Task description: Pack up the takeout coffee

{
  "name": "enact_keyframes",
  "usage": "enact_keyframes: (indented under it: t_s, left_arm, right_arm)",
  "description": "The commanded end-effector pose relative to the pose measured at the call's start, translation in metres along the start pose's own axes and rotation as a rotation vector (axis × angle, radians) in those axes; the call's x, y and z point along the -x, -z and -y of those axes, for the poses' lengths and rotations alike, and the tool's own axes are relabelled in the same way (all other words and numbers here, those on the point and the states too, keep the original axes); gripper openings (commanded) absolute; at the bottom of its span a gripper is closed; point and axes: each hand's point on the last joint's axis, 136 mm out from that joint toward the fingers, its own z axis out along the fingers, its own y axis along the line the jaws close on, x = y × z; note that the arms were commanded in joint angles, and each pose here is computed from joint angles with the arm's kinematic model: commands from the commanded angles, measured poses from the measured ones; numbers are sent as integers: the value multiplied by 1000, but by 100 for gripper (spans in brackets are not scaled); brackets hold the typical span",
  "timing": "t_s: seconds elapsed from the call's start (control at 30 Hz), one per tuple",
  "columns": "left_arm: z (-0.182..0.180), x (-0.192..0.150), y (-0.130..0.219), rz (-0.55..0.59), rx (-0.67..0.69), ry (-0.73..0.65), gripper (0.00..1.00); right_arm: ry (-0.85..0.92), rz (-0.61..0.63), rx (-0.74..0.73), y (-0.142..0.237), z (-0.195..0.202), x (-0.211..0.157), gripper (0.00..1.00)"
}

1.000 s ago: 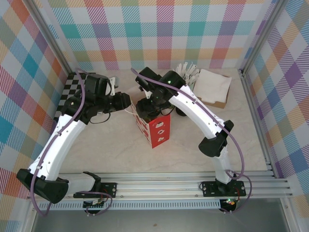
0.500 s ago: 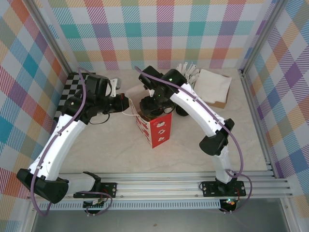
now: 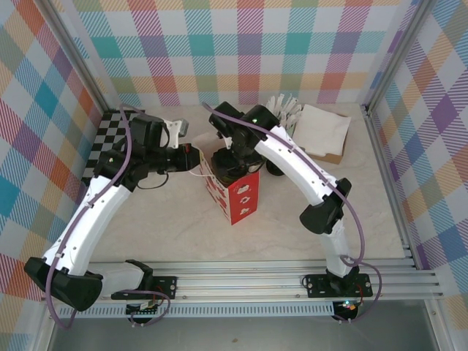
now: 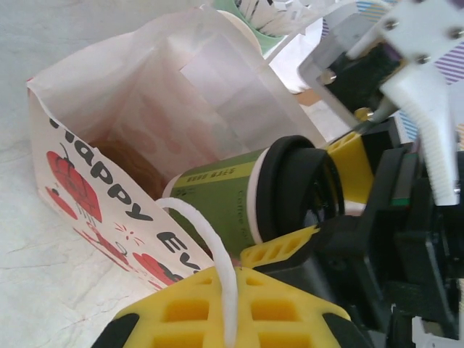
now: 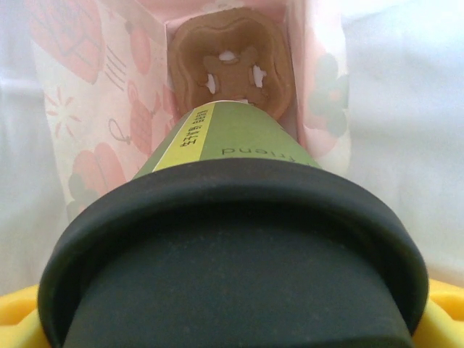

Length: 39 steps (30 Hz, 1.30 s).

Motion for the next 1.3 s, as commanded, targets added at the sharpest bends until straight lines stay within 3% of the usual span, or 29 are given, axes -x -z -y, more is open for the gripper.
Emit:
enact_keyframes:
  t_s: [0.0, 0.53, 0.83, 1.27]
  left_arm:
    - [11, 2, -1, 5, -60, -3, 1]
    - [18, -3, -11, -33, -125, 6, 1]
    - [19, -6, -1, -24, -126, -24, 0]
    - [31, -11, 0, -27, -215, -57, 3]
  right_arm:
    - [4, -98, -43, -15, 4, -17, 63]
    - [4, 27, 129, 10, -39, 4, 62]
    - [-9, -30, -58, -14, -5, -2, 62]
    - [35, -134, -60, -33, -8, -17, 62]
